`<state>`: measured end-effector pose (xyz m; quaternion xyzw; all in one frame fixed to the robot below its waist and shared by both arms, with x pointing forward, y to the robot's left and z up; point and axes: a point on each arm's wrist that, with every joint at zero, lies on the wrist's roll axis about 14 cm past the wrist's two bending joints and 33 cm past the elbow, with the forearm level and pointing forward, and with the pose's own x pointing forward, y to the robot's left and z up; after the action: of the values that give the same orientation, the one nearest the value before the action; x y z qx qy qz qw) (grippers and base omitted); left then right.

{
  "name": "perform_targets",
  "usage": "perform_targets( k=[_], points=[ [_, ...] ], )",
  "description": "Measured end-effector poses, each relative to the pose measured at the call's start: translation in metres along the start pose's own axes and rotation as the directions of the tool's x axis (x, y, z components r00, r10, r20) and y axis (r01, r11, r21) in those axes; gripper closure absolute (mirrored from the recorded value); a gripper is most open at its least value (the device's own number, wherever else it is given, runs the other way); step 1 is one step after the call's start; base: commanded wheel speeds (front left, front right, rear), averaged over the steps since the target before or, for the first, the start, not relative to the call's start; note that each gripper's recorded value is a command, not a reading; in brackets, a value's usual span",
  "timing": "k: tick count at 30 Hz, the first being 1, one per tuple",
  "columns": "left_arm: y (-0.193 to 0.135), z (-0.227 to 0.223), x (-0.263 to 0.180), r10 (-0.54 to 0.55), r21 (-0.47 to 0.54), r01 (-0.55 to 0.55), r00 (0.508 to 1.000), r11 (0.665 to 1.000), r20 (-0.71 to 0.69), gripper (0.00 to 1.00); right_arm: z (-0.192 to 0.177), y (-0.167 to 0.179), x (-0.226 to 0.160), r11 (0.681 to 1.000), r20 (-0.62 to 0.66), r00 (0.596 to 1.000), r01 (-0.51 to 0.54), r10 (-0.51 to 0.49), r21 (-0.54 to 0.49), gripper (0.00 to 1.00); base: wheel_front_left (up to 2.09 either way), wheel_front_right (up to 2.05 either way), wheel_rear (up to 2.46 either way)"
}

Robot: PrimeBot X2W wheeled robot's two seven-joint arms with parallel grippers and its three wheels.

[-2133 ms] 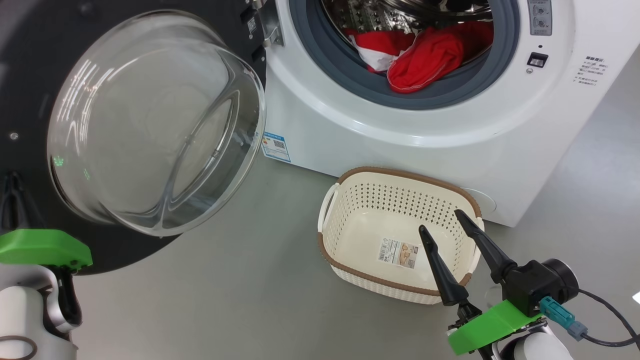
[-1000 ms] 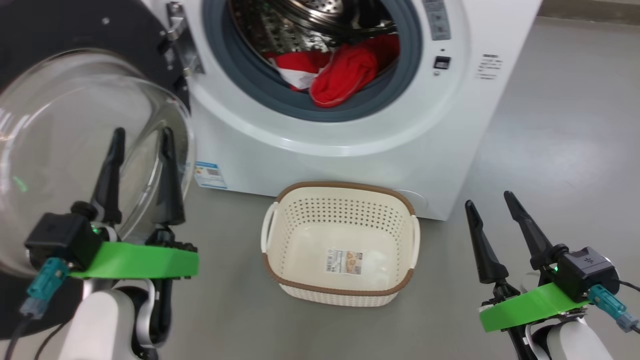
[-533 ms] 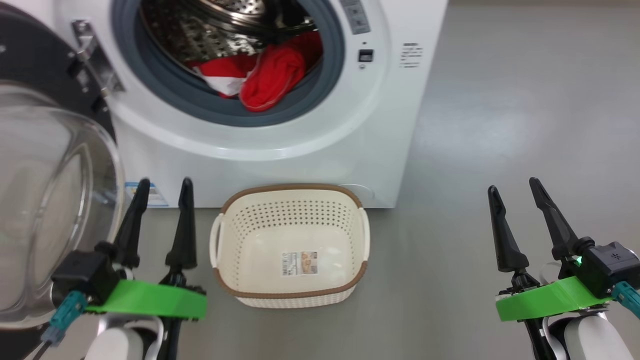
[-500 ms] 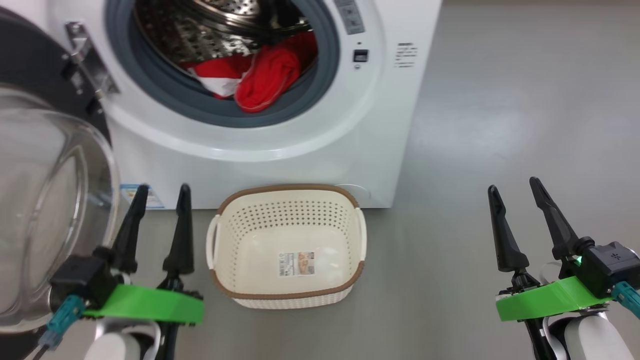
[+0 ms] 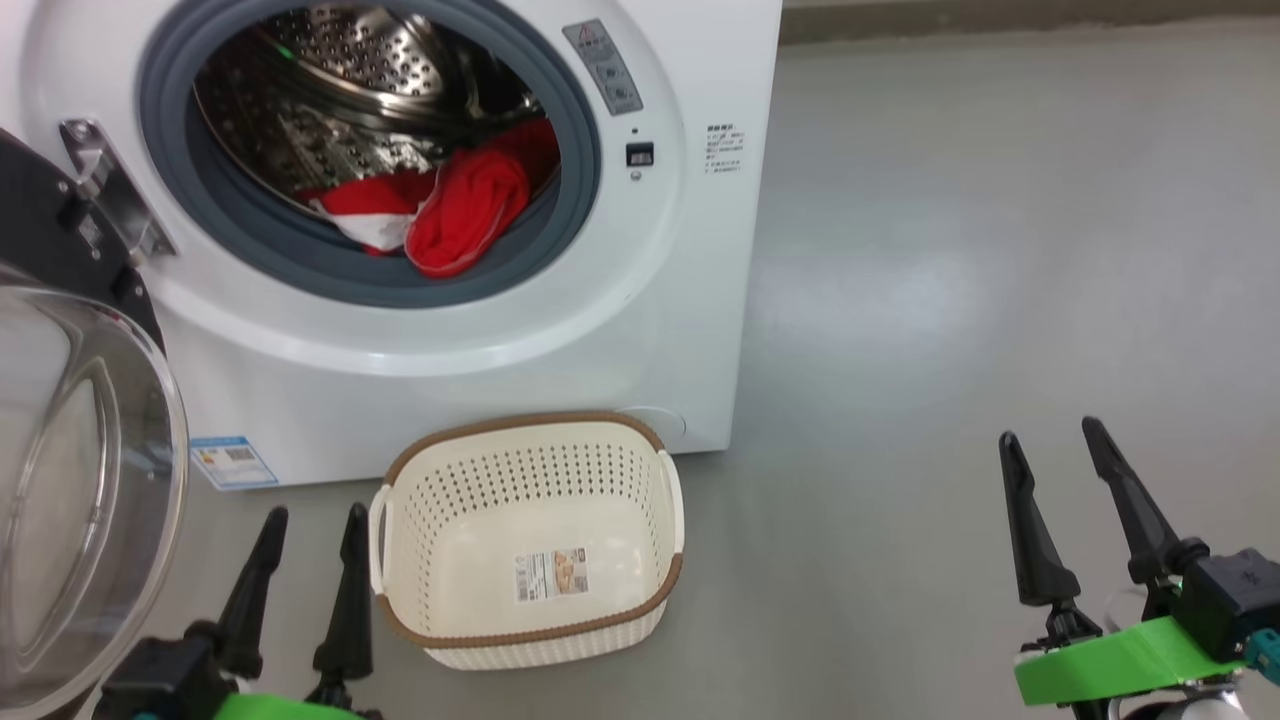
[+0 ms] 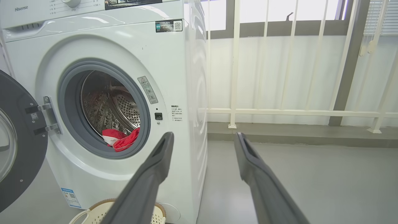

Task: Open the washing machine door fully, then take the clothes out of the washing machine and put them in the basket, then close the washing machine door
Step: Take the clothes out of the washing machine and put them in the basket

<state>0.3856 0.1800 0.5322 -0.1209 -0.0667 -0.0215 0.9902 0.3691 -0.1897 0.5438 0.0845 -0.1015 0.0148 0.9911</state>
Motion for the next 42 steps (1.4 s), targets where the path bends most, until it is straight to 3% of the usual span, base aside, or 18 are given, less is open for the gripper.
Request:
perform_targets(
  k=[17, 42],
  points=[
    [0.01, -0.006, -0.032, 0.015, 0.081, -0.013, 0.999, 0.997, -0.03, 0.0, 0.019, -0.026, -0.036, 0.996, 0.043, 0.995, 0.089, -0.089, -0.013, 0.0, 0.0, 0.0, 0.0],
    [0.009, -0.011, -0.039, 0.023, 0.133, -0.014, 0.997, 0.991, -0.071, 0.0, 0.011, -0.011, -0.036, 0.999, 0.016, 0.999, 0.045, -0.045, -0.004, 0.0, 0.17, -0.17, 0.0]
  ],
)
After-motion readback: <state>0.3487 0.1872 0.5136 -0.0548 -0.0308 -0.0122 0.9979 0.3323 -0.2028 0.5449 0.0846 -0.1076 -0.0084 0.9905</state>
